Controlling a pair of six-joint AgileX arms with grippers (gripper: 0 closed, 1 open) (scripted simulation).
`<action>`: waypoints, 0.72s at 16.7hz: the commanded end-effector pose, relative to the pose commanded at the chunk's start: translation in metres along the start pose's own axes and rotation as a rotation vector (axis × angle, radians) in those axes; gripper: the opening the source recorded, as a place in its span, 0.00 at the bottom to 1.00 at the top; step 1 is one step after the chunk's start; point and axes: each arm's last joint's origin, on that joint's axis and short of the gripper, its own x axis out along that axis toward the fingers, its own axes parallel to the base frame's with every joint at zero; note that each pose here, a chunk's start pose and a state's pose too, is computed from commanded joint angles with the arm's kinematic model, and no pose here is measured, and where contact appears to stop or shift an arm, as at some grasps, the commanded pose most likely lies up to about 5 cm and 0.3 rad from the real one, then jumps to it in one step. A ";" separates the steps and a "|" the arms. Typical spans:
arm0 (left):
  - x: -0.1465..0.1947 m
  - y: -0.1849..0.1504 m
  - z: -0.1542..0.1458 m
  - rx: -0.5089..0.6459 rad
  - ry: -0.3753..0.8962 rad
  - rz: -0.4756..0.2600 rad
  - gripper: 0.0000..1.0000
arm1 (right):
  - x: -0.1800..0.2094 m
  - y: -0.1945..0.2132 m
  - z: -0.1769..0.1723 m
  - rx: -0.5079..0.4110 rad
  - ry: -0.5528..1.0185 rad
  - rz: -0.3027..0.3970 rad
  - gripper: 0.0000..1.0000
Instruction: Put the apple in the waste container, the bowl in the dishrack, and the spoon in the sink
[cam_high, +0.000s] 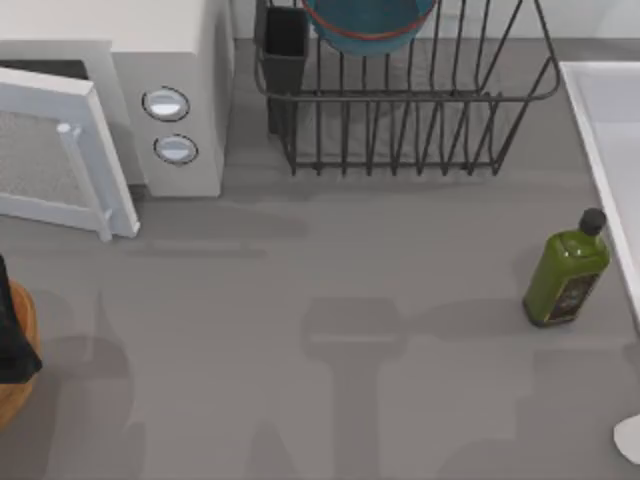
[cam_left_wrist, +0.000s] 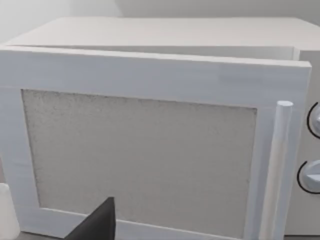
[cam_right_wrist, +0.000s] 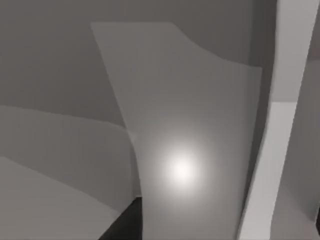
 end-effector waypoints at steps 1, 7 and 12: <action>0.000 0.000 0.000 0.000 0.000 0.000 1.00 | 0.000 0.000 0.000 0.000 0.000 0.000 0.00; 0.000 0.000 0.000 0.000 0.000 0.000 1.00 | -0.022 0.000 0.001 0.036 0.034 0.001 0.00; 0.000 0.000 0.000 0.000 0.000 0.000 1.00 | -0.043 -0.004 0.000 0.029 0.029 0.000 0.00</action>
